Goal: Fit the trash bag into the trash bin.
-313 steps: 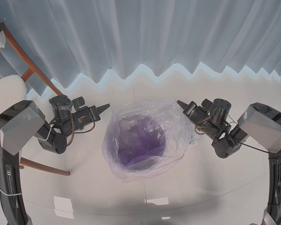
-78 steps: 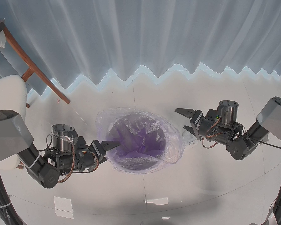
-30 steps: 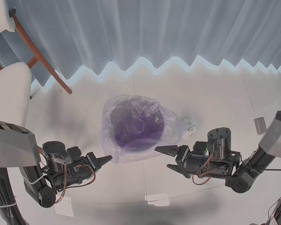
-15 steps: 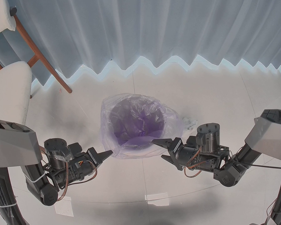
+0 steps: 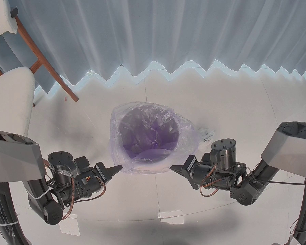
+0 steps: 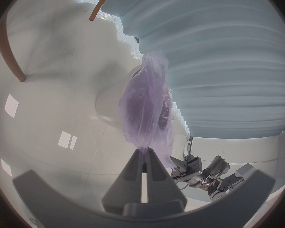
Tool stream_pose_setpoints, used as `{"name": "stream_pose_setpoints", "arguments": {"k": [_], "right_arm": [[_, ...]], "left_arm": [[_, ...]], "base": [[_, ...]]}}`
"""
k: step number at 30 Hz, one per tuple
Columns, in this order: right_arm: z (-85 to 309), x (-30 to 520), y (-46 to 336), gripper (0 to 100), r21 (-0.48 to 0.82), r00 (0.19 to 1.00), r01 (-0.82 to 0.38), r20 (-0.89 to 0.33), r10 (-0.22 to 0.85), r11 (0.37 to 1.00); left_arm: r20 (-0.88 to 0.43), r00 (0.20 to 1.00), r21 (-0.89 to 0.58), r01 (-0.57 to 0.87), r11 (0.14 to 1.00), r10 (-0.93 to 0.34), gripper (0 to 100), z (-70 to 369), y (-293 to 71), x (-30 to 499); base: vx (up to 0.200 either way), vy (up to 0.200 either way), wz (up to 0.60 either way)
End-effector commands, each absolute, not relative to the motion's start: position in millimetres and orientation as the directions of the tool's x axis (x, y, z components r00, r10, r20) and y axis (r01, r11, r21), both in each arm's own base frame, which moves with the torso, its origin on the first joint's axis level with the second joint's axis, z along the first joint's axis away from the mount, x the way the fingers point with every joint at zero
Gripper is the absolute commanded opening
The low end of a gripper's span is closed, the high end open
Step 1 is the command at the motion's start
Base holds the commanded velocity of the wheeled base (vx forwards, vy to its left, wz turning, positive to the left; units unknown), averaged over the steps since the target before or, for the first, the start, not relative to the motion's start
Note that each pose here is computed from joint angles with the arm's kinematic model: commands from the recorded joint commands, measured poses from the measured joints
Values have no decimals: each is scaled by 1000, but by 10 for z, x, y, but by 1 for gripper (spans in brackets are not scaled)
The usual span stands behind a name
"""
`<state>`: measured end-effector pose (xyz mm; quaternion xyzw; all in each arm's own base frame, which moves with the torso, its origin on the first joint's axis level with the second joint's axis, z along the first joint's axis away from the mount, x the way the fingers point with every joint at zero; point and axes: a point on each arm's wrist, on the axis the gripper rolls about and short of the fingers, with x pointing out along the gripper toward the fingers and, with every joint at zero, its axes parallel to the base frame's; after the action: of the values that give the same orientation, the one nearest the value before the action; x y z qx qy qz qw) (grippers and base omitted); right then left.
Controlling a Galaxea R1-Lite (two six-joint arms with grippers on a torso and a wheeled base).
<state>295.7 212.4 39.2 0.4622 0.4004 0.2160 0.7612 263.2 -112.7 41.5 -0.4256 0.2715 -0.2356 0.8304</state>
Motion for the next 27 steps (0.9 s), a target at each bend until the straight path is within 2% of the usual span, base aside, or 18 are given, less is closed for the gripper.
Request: {"name": "stream_pose_setpoints", "arguments": {"k": [1, 10, 16, 20, 27], "right_arm": [[271, 2936, 2140, 0, 858, 568, 46, -443, 693, 511], [145, 2966, 2189, 0, 784, 530, -23, -517, 672, 621], [109, 3114, 2250, 0, 742, 519, -38, -558, 648, 669], [10, 3266, 2311, 0, 698, 560, -52, -572, 600, 714], [-43, 3394, 2367, 0, 674, 585, -61, -574, 574, 736]], "left_arm": [[-284, 738, -821, 144, 553, -613, 0, 314, -1106, 2653], [-442, 688, -716, 115, 688, -575, 0, -306, -1103, 2774], [-427, 715, -715, 108, 691, -553, 0, -403, -1067, 2943], [-407, 732, -718, 113, 687, -546, 0, -443, -1063, 3055], [-333, 805, -719, 119, 684, -491, 0, -372, -1016, 3303]], "base": [[0, 0, 0], [0, 0, 0], [0, 0, 0], [0, 0, 0], [0, 0, 0]]}}
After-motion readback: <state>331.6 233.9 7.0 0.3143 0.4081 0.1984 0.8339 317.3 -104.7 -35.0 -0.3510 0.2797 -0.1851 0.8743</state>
